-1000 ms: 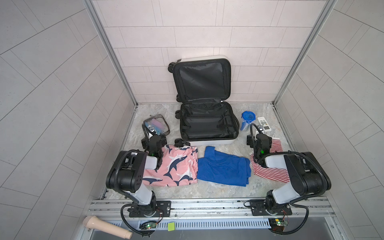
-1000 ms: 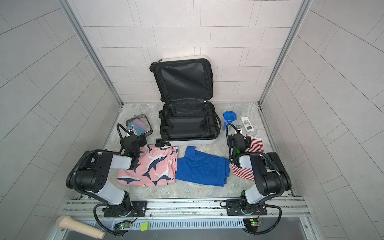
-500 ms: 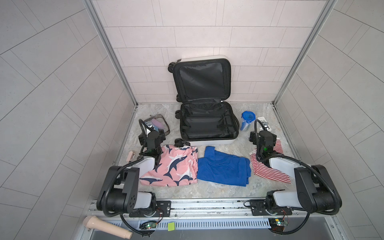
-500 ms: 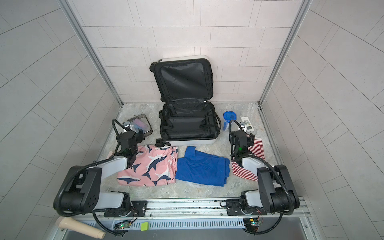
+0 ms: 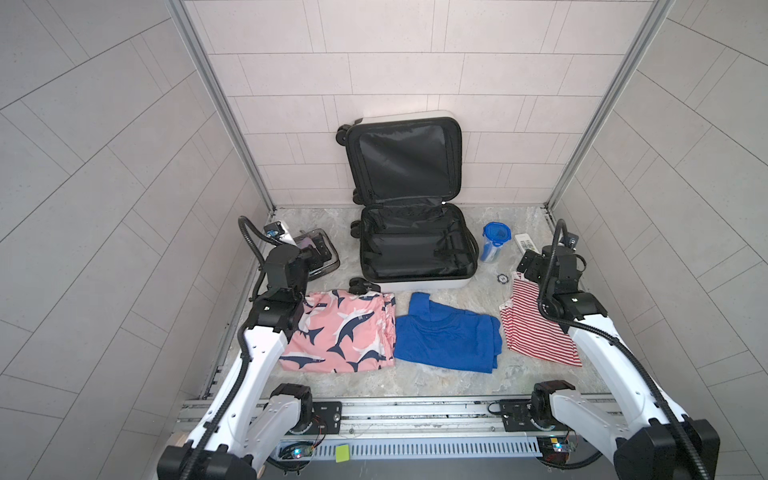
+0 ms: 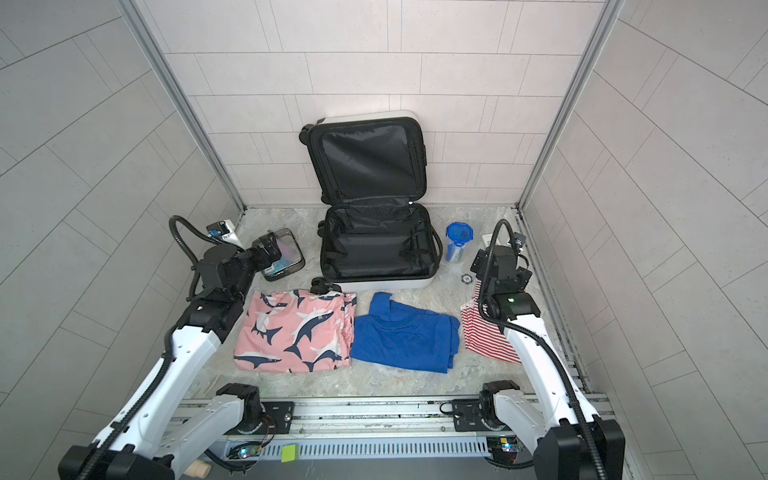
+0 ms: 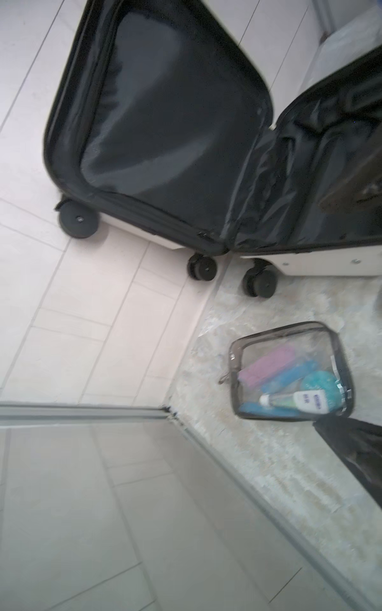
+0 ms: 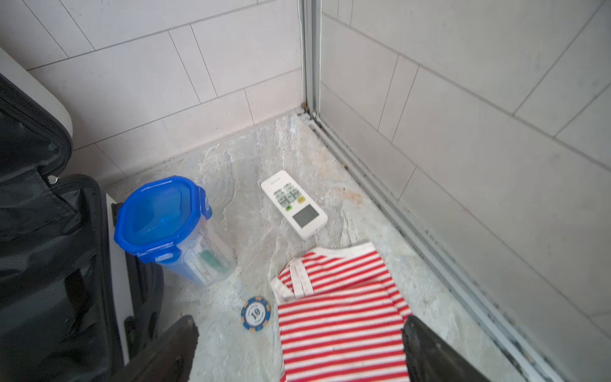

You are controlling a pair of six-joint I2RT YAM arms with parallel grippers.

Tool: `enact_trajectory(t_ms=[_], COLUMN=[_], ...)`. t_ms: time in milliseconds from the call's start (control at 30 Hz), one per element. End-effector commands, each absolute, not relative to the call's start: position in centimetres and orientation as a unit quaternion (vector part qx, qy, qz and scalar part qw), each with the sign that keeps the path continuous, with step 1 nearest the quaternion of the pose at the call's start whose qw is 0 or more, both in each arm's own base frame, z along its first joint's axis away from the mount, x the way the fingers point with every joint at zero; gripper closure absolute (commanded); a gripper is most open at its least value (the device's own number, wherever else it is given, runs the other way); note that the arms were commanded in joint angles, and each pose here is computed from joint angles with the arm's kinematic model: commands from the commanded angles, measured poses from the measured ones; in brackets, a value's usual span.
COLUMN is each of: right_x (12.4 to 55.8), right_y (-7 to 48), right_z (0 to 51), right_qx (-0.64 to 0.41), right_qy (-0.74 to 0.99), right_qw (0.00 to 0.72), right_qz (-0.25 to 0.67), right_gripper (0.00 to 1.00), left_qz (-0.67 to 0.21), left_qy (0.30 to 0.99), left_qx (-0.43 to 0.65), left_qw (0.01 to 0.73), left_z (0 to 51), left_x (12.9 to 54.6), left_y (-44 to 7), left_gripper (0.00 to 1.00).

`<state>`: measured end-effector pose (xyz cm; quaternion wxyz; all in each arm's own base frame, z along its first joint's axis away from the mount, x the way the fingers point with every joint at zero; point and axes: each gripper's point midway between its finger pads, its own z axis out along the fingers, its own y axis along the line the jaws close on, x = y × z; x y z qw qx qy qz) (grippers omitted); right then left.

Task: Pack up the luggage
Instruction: 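Reach both grippers to the blue T-shirt and grasp its edges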

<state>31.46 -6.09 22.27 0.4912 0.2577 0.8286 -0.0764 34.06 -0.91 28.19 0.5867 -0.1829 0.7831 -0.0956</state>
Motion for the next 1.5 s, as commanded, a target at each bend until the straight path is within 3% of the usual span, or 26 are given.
enact_trajectory(t_ms=[0,67,133,333,400,700,1200,1467], right_x=[27.9,27.3,26.5,22.4,21.1,18.0,18.8,19.9], right_y=[-3.8,-2.0,0.1,4.0,4.4,6.8,8.8,9.8], right_z=[18.7,18.0,16.6,12.7,11.8,7.1,3.6,2.9], right_qx=[0.255,0.232,0.215,0.197,0.199,0.191,0.181,0.176], right_qy=[0.883,0.901,0.917,0.946,0.947,0.955,0.959,0.958], right_qw=[0.393,0.364,0.325,0.203,0.187,0.137,0.128,0.126], right_qz=[-0.012,0.031,0.081,0.161,0.167,0.181,0.179,0.189], right_gripper=[0.16,0.22,0.22,0.19,0.18,0.16,0.13,0.22], left_qz=[-0.224,-0.266,-0.246,-0.238,-0.259,-0.249,-0.191,-0.183], left_qy=[0.848,0.863,0.884,0.912,0.920,0.939,0.957,0.958], left_qx=[-0.165,-0.132,-0.096,-0.017,-0.015,0.045,0.035,0.025], left_qw=[0.452,0.409,0.386,0.334,0.293,0.231,0.217,0.218], left_z=[23.8,22.9,21.6,18.0,16.0,11.0,8.1,8.1], left_x=[31.1,29.8,28.0,23.6,22.7,21.3,22.0,22.6], left_y=[-6.0,-8.9,-11.1,-18.4,-20.7,-28.6,-28.2,-27.9], left_gripper=[0.24,0.38,0.38,0.28,0.21,0.17,0.15,0.15])
